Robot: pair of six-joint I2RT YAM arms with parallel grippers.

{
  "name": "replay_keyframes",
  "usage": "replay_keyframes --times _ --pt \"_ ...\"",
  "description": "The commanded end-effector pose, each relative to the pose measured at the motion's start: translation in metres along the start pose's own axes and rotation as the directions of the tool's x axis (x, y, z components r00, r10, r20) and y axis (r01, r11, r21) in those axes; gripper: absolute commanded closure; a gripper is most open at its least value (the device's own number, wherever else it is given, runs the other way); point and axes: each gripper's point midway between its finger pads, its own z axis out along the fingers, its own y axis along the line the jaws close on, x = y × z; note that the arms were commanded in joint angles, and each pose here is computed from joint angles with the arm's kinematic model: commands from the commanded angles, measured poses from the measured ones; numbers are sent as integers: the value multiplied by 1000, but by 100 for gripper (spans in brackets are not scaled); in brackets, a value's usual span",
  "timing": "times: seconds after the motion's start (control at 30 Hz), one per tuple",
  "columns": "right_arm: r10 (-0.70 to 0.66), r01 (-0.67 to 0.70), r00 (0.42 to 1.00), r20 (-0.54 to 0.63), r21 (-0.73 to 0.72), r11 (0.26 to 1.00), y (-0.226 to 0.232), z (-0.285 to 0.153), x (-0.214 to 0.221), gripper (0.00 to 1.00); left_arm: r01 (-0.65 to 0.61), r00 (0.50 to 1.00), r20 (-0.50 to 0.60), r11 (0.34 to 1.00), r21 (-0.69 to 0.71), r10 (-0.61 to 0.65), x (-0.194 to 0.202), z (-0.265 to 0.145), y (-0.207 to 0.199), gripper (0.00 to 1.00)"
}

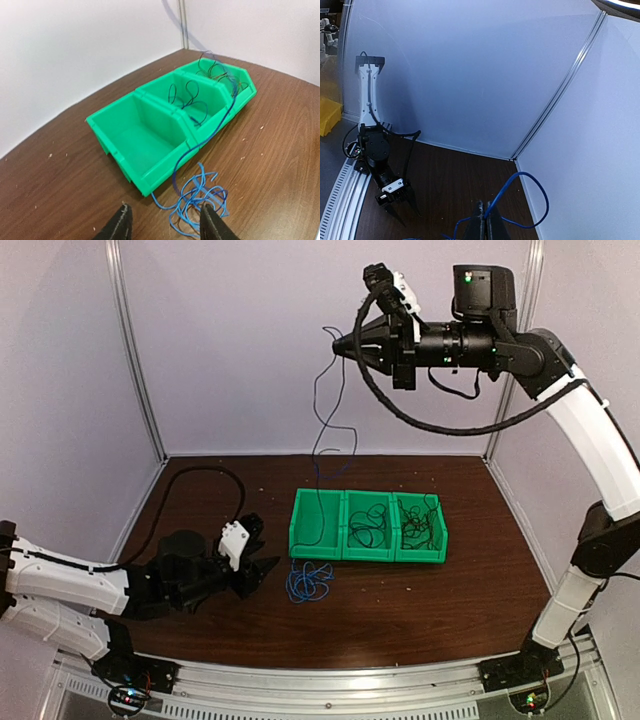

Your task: Untangle the cables

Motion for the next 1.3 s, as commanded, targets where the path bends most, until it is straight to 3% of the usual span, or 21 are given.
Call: replay_keyframes --times 0.0,0.1,0.3,0.5,0.63,0.83,1.0,1.17,1.27 --pt "4 -3 1000 31 -34 999 11 4 -8 100 -42 975 221 991 128 13 -54 -5 -24 49" --pt "5 -4 999 41 -37 999 11 3 -12 100 -60 969 248 986 158 19 -62 9 -34 47" --pt "6 -5 999 46 -36 999 12 1 -15 100 17 984 175 1000 -4 -16 -59 69 -15 44" --pt "-5 6 999 49 -23 1000 13 -6 -19 100 13 998 63 999 39 -15 -21 112 -18 57" --pt "-29 29 999 45 1 1000 10 -12 -24 100 28 998 50 996 84 -32 -5 115 -25 74" --pt "-41 40 999 16 52 998 -11 -24 -15 100 45 999 -21 991 127 -42 16 115 -34 79" --pt "-51 59 994 -95 84 995 -28 -22 25 100 51 998 -44 997 65 -48 10 97 -19 85" --pt "-52 60 995 -79 104 993 -40 -30 18 100 28 997 -77 999 27 -26 14 85 -9 89" --pt "-62 74 990 -128 92 993 -45 -30 34 100 22 995 -95 1000 1 -22 13 83 -4 90"
